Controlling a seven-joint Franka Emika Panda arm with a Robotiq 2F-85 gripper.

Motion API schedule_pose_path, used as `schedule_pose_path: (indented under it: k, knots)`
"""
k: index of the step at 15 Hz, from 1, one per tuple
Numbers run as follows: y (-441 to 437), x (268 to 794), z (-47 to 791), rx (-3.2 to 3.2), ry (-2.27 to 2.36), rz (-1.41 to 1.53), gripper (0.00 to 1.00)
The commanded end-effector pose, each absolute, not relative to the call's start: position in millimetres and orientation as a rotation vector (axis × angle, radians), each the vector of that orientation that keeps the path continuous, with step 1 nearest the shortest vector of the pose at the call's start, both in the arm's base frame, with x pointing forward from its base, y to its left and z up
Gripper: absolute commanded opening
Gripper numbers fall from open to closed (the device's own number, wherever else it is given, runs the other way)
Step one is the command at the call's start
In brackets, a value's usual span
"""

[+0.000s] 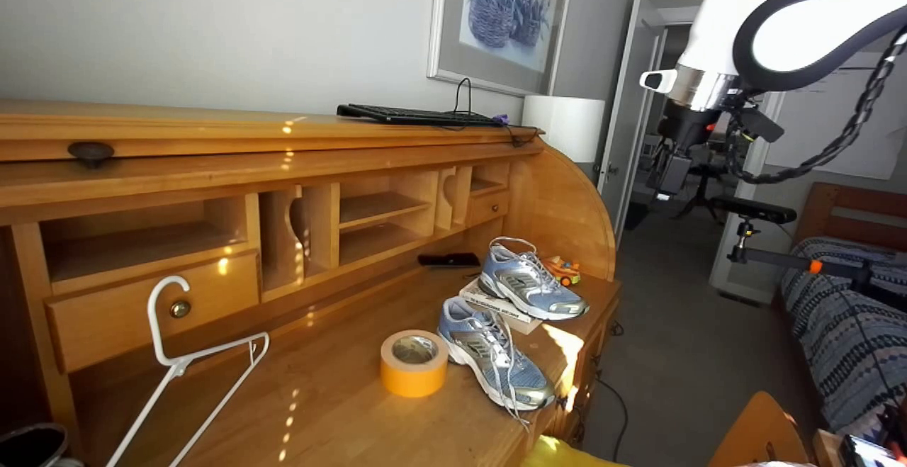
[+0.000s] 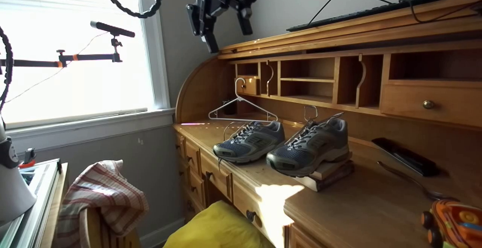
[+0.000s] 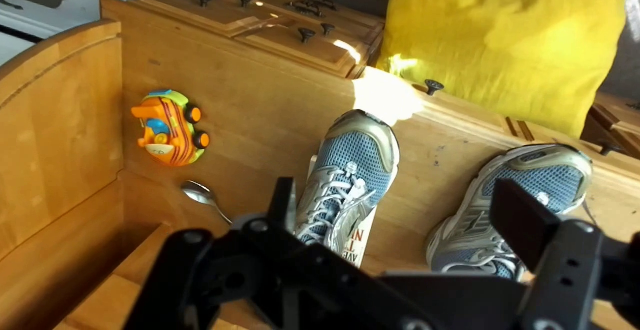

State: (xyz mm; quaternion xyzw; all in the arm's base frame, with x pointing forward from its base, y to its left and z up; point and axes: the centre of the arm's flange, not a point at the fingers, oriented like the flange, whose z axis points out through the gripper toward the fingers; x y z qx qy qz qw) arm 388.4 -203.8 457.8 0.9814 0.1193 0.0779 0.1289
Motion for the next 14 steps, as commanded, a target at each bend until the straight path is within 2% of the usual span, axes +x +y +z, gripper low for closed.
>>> schedule_pose_path:
  k: [1,9,14]
  knots:
    - [-219.9,445.1,436.1,2.912,0.298,0.217,1.0]
    - [-214.1,502.0,385.6,2.96,0.162,0.134,1.0]
    - [-205.5,497.5,382.0,2.96,0.183,0.107,1.0]
